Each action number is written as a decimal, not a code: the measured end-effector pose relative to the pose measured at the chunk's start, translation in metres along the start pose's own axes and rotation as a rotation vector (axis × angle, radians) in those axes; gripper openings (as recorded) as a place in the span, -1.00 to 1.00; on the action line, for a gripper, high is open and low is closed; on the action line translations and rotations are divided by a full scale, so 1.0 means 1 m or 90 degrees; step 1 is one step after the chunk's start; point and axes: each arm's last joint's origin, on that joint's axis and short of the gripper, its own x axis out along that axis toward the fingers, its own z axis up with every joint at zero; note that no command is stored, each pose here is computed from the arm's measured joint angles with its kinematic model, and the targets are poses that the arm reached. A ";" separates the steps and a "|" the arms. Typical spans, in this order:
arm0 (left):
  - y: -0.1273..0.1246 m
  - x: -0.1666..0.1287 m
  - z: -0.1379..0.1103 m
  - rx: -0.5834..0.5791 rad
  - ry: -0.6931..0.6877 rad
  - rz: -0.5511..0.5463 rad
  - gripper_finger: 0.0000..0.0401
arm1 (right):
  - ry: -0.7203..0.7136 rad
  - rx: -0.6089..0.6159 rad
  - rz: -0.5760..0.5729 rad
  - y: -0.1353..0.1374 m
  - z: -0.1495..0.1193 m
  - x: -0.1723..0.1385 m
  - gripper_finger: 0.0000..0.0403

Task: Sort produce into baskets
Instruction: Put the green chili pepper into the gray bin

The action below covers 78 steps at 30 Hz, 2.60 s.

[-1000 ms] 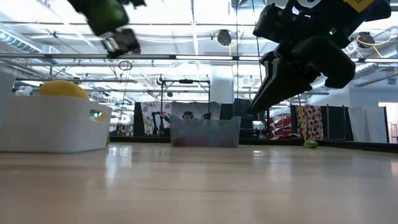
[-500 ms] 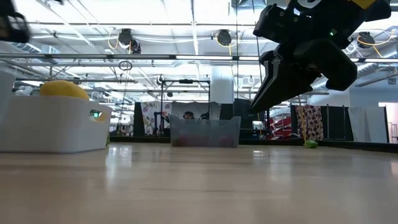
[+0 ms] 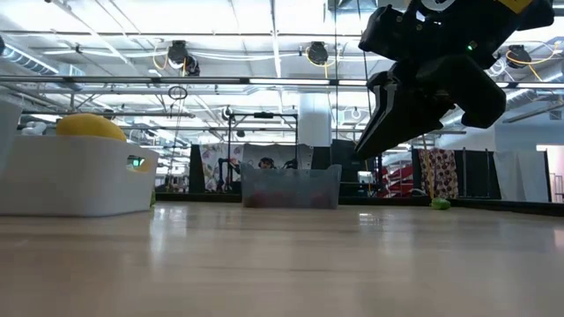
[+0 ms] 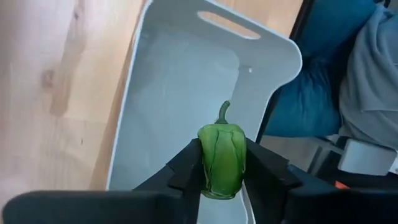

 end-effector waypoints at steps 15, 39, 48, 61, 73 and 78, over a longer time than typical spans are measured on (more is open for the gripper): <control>0.006 -0.004 0.018 0.033 -0.059 0.006 0.08 | 0.003 -0.001 0.000 0.000 0.000 0.000 -0.73; 0.155 -0.080 0.127 0.220 -0.224 0.308 0.08 | 0.033 0.016 -0.021 -0.012 -0.004 0.005 -0.73; 0.211 -0.076 0.114 0.237 -0.121 0.382 0.08 | 0.043 0.049 -0.039 -0.023 -0.026 0.019 -0.73; 0.237 -0.057 0.121 0.305 -0.048 0.382 0.08 | 0.074 0.071 -0.066 -0.039 -0.043 0.028 -0.73; 0.252 -0.038 0.129 0.409 0.052 0.369 0.08 | 0.058 0.095 -0.086 -0.052 -0.062 0.037 -0.73; 0.256 -0.033 0.130 0.438 0.090 0.381 0.08 | 0.050 0.098 -0.088 -0.054 -0.061 0.038 -0.73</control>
